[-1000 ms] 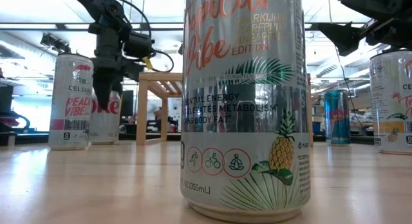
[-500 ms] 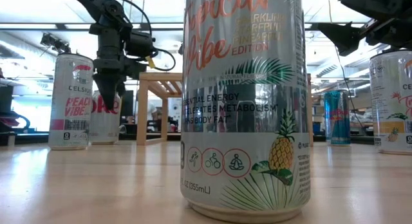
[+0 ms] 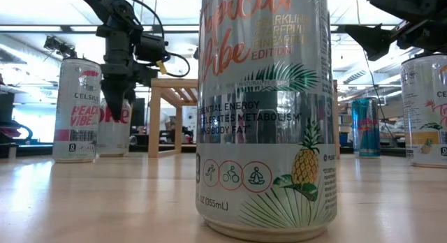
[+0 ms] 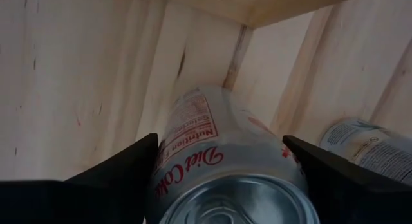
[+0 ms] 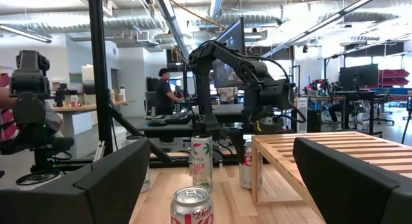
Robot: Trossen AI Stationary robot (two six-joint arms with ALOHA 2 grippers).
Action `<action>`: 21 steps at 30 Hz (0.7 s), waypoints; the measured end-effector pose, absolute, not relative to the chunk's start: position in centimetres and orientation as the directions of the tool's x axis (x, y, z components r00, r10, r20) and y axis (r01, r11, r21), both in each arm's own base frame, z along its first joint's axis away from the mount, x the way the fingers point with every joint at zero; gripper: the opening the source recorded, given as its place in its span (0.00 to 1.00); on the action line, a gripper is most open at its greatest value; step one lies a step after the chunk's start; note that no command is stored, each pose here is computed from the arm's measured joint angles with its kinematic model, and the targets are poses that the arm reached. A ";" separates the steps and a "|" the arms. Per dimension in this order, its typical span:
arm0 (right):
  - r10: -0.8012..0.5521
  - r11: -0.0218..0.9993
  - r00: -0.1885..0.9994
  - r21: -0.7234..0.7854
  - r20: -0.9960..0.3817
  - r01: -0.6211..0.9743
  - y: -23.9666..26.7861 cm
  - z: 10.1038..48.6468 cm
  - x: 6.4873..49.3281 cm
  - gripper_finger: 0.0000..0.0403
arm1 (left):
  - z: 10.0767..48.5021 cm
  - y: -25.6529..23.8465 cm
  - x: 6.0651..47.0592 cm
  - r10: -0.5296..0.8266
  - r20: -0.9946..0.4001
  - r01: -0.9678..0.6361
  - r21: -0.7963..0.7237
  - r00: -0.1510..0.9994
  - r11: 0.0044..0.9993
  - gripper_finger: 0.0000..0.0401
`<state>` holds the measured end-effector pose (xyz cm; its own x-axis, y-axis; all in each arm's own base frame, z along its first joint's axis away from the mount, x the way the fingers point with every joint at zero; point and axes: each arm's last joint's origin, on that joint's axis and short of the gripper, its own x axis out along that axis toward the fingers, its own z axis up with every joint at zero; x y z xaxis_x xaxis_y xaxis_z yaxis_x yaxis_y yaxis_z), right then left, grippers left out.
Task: Place canned beverage on shelf
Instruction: Put the top red-silver soda can on the shelf
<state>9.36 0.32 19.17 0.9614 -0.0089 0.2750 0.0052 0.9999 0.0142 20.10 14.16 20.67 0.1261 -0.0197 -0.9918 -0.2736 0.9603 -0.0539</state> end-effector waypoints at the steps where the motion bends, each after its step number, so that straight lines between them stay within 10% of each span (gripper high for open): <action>1: -0.009 1.000 0.961 0.015 0.275 0.005 0.3 19.2 9.4 0.98 | 20.7 14.1 20.1 -0.022 -0.992 -0.274 -0.055 0.122 0.960 0.76; 21: -0.009 1.000 0.961 0.014 0.275 0.005 0.3 19.2 9.4 0.98 | 27.9 13.6 21.7 0.035 -0.993 -0.207 0.011 0.114 0.978 0.77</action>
